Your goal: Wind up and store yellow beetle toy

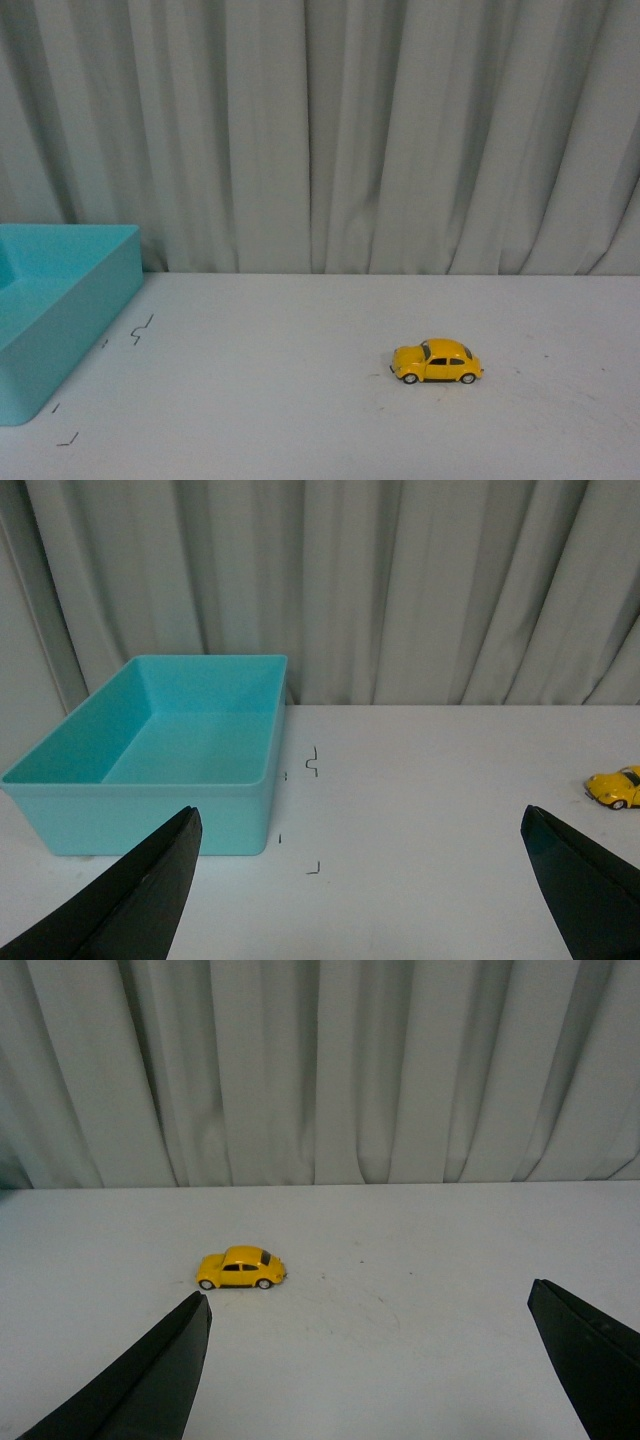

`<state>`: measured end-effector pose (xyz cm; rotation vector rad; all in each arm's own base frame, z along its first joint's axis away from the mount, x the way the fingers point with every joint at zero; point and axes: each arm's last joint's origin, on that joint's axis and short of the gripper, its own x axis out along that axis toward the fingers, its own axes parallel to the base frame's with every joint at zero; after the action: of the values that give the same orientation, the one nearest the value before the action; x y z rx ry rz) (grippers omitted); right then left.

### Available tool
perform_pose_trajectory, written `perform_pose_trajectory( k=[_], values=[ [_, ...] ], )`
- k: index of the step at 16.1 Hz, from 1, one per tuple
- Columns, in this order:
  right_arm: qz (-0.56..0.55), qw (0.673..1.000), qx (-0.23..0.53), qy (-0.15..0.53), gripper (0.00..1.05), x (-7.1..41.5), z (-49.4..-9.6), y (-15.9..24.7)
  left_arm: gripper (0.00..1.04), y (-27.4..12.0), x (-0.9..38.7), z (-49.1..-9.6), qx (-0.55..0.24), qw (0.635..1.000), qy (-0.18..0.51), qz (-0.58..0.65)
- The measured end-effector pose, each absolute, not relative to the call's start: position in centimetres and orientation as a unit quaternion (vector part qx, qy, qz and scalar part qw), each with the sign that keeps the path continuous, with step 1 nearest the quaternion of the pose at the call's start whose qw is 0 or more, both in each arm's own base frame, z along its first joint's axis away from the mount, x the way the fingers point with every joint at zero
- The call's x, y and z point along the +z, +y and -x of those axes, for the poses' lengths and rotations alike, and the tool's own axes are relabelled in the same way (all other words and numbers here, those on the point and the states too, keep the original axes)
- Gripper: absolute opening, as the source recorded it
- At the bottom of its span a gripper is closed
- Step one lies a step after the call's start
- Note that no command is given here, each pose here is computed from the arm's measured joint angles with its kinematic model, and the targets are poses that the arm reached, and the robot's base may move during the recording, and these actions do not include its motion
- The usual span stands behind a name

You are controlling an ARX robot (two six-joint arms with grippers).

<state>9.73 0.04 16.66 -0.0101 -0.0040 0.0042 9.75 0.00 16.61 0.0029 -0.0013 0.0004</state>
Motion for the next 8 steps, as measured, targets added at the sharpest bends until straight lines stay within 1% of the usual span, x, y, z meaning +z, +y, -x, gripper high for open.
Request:
perform_pose_trajectory(
  k=[8],
  values=[
    [0.005,1.0,0.002,-0.002,0.98,16.66,-9.73,0.04,0.98,0.0,16.61,-9.75,0.0,1.0,-0.001,-0.001]
  ],
)
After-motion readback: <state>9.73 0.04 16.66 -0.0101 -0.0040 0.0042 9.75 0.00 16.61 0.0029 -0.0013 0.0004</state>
